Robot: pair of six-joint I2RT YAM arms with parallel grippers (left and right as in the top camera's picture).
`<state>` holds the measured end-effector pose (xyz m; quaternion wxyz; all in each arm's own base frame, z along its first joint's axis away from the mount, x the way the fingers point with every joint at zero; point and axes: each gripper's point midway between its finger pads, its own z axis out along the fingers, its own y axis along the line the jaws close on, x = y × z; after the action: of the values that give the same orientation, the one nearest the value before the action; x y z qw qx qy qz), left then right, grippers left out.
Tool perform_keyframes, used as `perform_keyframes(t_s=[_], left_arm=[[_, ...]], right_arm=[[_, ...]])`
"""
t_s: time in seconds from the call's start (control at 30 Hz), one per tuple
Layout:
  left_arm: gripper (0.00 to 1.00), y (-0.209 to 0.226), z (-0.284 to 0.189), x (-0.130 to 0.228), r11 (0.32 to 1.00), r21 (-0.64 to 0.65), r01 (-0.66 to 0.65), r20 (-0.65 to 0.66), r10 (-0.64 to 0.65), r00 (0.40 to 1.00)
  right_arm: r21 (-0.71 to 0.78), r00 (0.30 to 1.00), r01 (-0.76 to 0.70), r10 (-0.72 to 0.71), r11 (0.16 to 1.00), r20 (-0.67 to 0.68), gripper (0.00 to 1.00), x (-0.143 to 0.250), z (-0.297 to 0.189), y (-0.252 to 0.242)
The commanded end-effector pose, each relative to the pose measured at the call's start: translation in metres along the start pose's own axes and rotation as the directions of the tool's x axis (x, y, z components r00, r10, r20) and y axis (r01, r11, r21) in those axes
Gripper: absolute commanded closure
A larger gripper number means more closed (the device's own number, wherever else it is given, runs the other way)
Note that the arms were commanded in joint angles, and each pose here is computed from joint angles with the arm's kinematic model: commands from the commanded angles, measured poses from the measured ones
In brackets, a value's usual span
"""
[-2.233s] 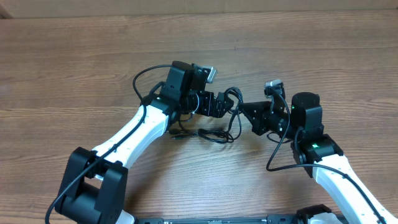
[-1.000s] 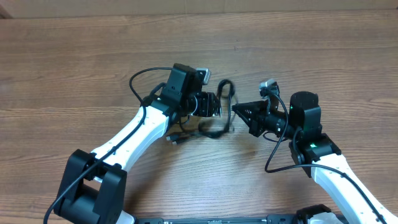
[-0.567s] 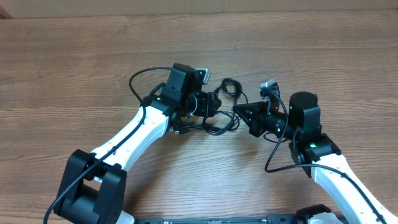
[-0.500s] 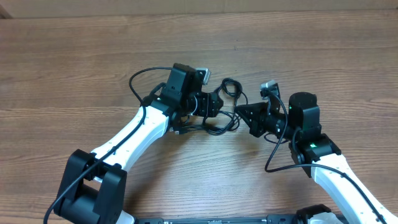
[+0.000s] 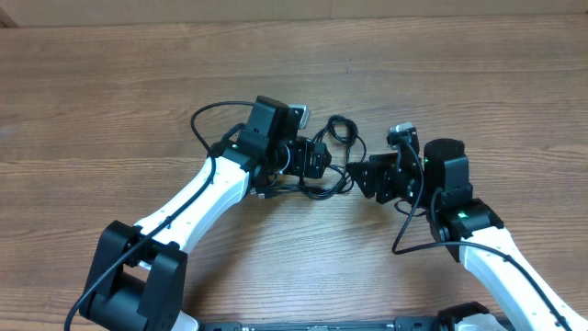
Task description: Untangle cables
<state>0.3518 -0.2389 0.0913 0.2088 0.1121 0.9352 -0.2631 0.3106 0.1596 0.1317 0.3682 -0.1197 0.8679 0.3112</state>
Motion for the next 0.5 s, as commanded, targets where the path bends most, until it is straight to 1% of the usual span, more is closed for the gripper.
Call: perform_keyframes(t_s=[0.0,0.03,0.17,0.3,0.47], left_arm=[[0.01,0.007,-0.007,-0.008,0.998,-0.057,-0.038,0.029,0.04,0.999],[0.0,0.008,-0.007,-0.008,0.998,-0.059,-0.038,0.027,0.04,0.999],[0.0,0.008,-0.007,-0.008,0.997,-0.061,-0.055,0.027,0.056,0.998],[0.0,0.01,-0.007,-0.006,0.993,-0.073,-0.095,0.018,0.097,0.995],[0.0,0.016,-0.008,-0.006,0.99,-0.106,-0.092,0.019,0.094,0.995]], right_arm=[[0.02,0.998,0.055,-0.054,0.998,-0.035,0.31,0.007,0.006,-0.008],[0.022,0.997,0.055,-0.054,0.998,-0.048,0.29,0.011,0.008,-0.01],[0.019,0.994,0.041,-0.038,0.999,-0.104,0.28,0.026,0.02,-0.018],[-0.067,0.988,0.075,-0.083,0.995,-0.133,0.28,0.036,0.031,-0.011],[-0.105,0.983,0.075,-0.091,0.992,-0.159,0.28,0.045,0.04,-0.012]])
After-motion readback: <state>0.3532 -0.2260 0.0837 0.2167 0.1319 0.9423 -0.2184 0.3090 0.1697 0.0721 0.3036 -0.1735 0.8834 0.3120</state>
